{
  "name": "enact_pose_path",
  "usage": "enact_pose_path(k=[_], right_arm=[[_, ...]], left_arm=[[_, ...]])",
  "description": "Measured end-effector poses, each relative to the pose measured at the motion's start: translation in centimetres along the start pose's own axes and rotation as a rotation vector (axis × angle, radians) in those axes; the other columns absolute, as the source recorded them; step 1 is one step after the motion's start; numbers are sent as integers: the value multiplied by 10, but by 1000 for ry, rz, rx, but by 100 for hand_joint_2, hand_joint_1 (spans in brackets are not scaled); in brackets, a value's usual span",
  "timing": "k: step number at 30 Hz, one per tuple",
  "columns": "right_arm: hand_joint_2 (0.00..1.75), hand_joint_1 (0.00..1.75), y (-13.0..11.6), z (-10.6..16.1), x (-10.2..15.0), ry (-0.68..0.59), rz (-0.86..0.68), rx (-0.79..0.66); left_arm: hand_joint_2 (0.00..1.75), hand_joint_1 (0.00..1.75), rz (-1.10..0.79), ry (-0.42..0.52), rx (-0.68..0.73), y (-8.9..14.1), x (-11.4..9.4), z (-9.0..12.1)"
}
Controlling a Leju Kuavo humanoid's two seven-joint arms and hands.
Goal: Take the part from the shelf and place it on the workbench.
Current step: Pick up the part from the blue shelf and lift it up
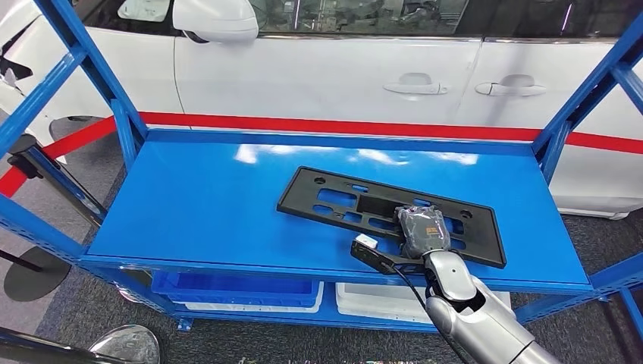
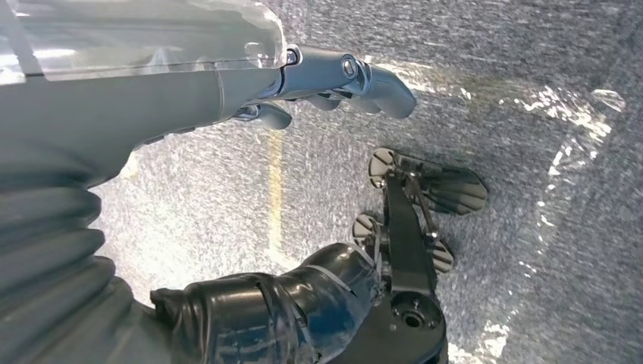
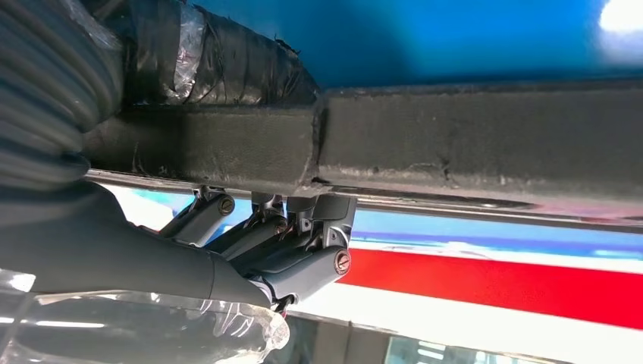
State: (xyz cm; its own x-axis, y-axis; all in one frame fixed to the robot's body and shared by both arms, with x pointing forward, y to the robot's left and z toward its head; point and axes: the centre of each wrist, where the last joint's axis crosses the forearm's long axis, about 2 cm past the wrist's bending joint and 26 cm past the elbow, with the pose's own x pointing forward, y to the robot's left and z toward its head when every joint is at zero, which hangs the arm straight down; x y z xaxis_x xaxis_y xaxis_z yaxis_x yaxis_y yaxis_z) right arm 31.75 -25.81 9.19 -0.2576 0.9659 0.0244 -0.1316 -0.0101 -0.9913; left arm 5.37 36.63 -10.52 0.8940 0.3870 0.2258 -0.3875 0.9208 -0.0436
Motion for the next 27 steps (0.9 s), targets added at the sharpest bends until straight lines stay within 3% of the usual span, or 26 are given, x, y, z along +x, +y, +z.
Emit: enact_pose_path(k=[5, 11, 17, 27], right_arm=[[175, 175, -22, 2, 14, -67, -68, -98], [175, 175, -74, 6, 41, -160, -121, -288], [175, 175, -118, 30, 44, -228, -101, -467], [175, 175, -144, 54, 42, -277, -20, -569]], left_arm=[[175, 0, 16, 18, 30, 1, -1, 0], [175, 0, 10, 61, 75, 2, -1, 0], [175, 0, 5, 65, 79, 2, -2, 0], [175, 0, 2, 56, 63, 0, -1, 0]])
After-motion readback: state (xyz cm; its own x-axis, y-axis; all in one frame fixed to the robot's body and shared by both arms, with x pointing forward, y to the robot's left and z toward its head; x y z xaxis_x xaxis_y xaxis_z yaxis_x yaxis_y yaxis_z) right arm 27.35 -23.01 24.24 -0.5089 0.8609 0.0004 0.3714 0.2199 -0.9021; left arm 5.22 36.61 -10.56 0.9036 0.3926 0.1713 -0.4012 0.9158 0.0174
